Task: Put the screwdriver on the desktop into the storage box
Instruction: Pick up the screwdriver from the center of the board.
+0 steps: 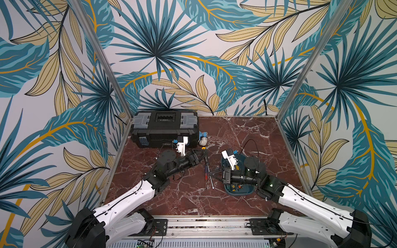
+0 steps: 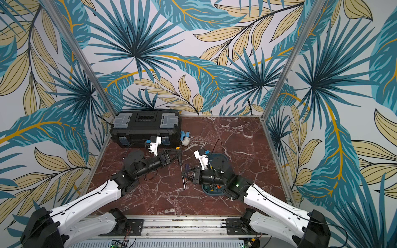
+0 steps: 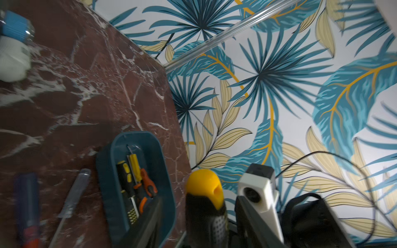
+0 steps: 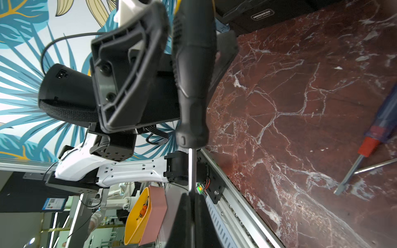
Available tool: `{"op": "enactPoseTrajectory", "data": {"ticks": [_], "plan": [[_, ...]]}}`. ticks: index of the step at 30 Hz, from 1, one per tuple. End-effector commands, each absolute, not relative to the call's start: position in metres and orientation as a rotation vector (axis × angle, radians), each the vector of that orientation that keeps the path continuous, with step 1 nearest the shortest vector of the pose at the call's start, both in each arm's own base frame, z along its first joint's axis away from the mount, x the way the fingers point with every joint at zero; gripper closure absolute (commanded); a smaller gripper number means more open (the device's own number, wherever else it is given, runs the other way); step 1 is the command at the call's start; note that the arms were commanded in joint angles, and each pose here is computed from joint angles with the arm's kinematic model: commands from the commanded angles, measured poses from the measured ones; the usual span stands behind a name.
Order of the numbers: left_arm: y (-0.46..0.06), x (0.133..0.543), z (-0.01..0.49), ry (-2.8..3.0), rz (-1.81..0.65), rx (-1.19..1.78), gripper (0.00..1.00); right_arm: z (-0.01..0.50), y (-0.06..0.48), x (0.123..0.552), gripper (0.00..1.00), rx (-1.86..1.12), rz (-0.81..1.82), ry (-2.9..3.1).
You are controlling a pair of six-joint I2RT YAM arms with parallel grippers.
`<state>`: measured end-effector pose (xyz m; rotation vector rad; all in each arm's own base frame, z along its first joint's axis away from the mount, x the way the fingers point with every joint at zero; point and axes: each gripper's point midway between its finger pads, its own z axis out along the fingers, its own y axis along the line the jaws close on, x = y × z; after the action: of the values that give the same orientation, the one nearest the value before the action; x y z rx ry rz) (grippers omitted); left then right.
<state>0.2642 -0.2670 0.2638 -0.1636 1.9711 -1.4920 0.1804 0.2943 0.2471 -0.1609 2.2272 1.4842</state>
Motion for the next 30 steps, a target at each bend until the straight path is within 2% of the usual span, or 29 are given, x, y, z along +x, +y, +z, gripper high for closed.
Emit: {"op": "enactPoseTrajectory", "data": {"ticks": [1, 6, 11, 18, 23, 30], "plan": [[-0.256, 0.269, 0.258, 2.050, -1.269, -0.111, 0.33, 0.227, 0.275, 0.185, 1.00, -0.182, 1.211, 2.346], [-0.260, 0.265, 0.250, 2.160, -1.055, -0.014, 0.31, 0.209, 0.243, 0.192, 1.00, -0.222, 0.818, 2.471], [-0.279, 0.264, 0.253, 2.146, -1.121, 0.021, 0.23, 0.210, 0.246, 0.193, 1.00, -0.264, 0.747, 2.486], [-0.303, 0.267, 0.246, 2.192, -1.191, 0.061, 0.23, 0.208, 0.261, 0.190, 1.00, -0.335, 0.682, 2.479], [-0.310, 0.267, 0.236, 2.229, -1.217, 0.052, 0.32, 0.208, 0.270, 0.189, 1.00, -0.357, 0.684, 2.475], [-0.313, 0.269, 0.233, 2.251, -1.233, 0.024, 0.59, 0.202, 0.279, 0.188, 1.00, -0.379, 0.665, 2.494]]}}
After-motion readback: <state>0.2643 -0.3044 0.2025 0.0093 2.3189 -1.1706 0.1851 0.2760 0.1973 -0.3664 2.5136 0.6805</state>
